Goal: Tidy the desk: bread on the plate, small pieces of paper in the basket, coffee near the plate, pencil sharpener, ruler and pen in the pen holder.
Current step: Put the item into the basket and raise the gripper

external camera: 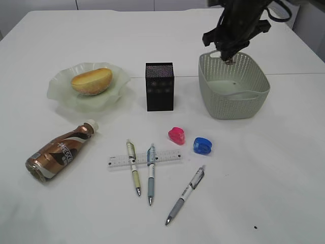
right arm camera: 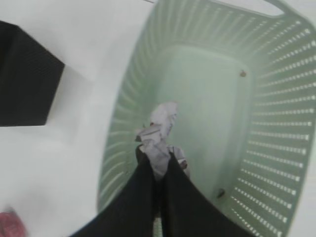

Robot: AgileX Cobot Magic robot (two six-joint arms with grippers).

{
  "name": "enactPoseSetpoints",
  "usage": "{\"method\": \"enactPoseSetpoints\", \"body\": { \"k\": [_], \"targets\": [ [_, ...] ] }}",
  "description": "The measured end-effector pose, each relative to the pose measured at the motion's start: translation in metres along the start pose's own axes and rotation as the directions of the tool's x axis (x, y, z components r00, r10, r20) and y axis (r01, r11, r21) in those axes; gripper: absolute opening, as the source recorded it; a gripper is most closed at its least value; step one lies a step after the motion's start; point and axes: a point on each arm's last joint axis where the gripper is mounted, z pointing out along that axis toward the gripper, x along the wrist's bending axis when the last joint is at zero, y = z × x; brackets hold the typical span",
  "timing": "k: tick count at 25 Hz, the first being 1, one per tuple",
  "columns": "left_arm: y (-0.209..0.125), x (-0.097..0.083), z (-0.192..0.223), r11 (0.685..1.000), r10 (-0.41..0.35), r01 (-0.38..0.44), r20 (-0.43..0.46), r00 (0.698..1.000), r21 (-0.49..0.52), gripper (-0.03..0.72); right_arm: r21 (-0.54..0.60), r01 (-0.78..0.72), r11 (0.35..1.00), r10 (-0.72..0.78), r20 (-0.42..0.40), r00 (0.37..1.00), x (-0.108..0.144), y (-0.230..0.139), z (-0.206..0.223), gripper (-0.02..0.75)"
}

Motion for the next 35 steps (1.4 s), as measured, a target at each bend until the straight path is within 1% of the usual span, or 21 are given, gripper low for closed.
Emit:
{"method": "enactPoseSetpoints", "body": {
  "k": [3,7,10,25,27,29,32,35],
  "targets": [
    [-0.002,0.001,0.000,1.000,0.000,0.000,-0.006,1.000,0.020,0.318,0.005,-0.041,0.999,0.041,0.020,0.999,-0.020,-0.002,0.001,0.013],
    [-0.003,0.001,0.000,0.999,0.000,0.000,-0.011,1.000,0.037,0.318,0.010,-0.074,0.997,0.074,0.045,0.996,-0.041,-0.005,0.002,0.013],
    [-0.003,0.001,0.000,0.999,0.000,0.000,-0.011,1.000,0.037,0.318,0.011,-0.084,0.996,0.083,0.055,0.995,-0.048,-0.006,0.002,0.013],
    [-0.005,0.002,0.000,0.998,0.000,0.000,-0.017,1.000,0.056,0.318,0.010,-0.090,0.996,0.089,0.046,0.995,-0.048,-0.006,0.002,0.021],
    [-0.005,0.002,0.000,0.998,0.000,0.000,-0.017,1.000,0.056,0.318,0.010,-0.090,0.996,0.089,0.046,0.995,-0.048,-0.006,0.002,0.045],
    [-0.005,0.002,0.000,0.998,0.000,0.000,-0.017,1.000,0.058,0.318,0.010,-0.090,0.996,0.089,0.046,0.995,-0.048,-0.006,0.002,0.091],
    [-0.005,0.002,0.000,0.998,0.000,0.000,-0.017,1.000,0.058,0.318,0.016,-0.090,0.996,0.090,0.043,0.995,-0.048,-0.007,0.005,0.198],
    [-0.005,0.002,0.000,0.998,0.000,0.000,-0.017,1.000,0.058,0.318,0.024,-0.097,0.995,0.096,0.024,0.995,-0.046,-0.008,0.007,0.283]
  ]
}}
